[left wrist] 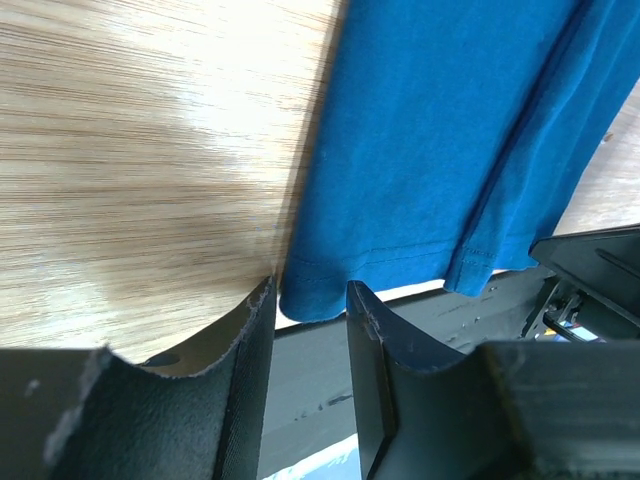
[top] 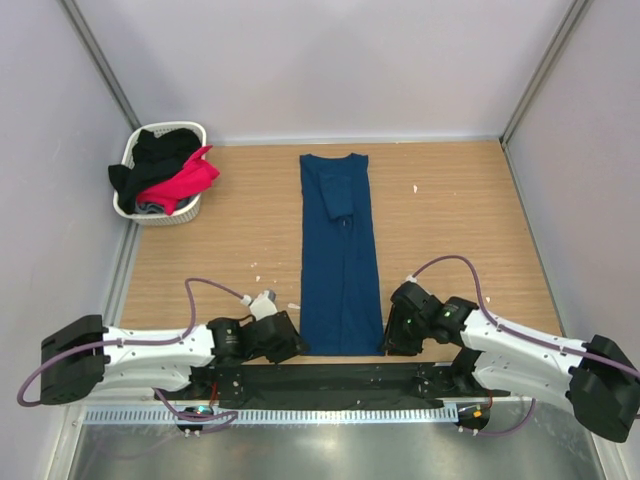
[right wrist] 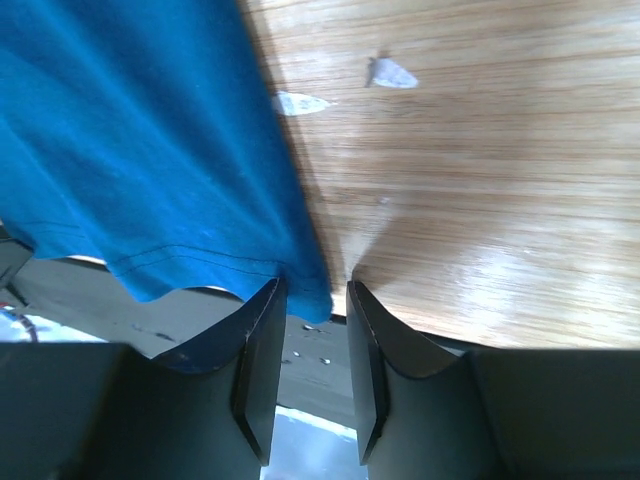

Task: Fold and stack the t-shirts
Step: Fold the tshirt

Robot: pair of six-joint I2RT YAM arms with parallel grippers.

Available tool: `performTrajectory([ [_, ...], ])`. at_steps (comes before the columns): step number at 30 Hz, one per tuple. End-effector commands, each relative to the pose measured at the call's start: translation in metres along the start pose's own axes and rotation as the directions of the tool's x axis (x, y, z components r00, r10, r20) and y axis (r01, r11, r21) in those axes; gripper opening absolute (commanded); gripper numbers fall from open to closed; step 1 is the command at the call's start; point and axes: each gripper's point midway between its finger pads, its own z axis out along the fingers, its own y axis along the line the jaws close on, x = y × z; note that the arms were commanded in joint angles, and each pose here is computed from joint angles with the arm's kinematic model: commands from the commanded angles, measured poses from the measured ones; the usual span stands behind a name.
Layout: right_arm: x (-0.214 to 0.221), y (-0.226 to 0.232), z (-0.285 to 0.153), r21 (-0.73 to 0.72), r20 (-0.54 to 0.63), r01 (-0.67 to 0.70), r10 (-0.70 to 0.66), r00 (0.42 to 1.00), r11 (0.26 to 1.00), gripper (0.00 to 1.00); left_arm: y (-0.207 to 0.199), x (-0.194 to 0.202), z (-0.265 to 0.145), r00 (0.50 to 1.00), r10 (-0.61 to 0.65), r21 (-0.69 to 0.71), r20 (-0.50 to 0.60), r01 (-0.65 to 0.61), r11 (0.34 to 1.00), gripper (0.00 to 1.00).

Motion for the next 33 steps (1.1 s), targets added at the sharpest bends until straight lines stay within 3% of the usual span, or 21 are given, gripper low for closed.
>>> performTrajectory([
  [1, 0.0, 0.003, 0.006, -0.019, 0.003, -0.018, 0.018, 1.0, 1.0, 0.36, 0.047, -0.005, 0.003, 0.998, 0.046, -0.153, 0.032, -0.04, 0.987, 0.36],
  [6, -0.001, 0.0, 0.008, 0.004, 0.005, -0.008, 0.008, 1.0, 1.0, 0.32, 0.051, -0.002, 0.007, 0.998, 0.061, -0.179, 0.024, -0.056, 0.982, 0.3],
  [11, -0.001, -0.007, 0.01, 0.024, 0.012, -0.022, 0.022, 1.0, 0.999, 0.07, 0.052, -0.003, 0.012, 0.997, 0.069, -0.188, 0.028, -0.063, 0.98, 0.15],
  [13, 0.003, -0.013, 0.013, 0.035, 0.002, -0.037, 0.037, 0.999, 0.999, 0.01, 0.053, -0.001, 0.015, 0.997, 0.069, -0.193, 0.025, -0.063, 0.979, 0.0],
  [20, -0.004, 0.007, 0.001, -0.034, 0.025, -0.033, 0.034, 0.999, 0.999, 0.01, 0.032, 0.0, 0.004, 0.997, 0.072, -0.198, 0.002, -0.07, 0.978, 0.0],
  [25, -0.038, 0.044, -0.033, -0.039, 0.108, 0.02, -0.016, 0.994, 0.999, 0.01, -0.005, -0.041, -0.037, 0.98, 0.174, -0.208, 0.099, -0.151, 0.966, 0.0],
  [31, -0.1, 0.074, -0.056, -0.078, 0.186, 0.042, -0.027, 0.982, 0.996, 0.01, -0.028, -0.097, -0.048, 0.98, 0.106, -0.152, 0.171, -0.08, 0.985, 0.0],
  [33, -0.123, 0.075, -0.062, -0.093, 0.217, 0.018, 0.003, 0.976, 0.995, 0.01, -0.04, -0.11, -0.05, 0.973, 0.137, -0.136, 0.184, -0.113, 0.984, 0.0],
])
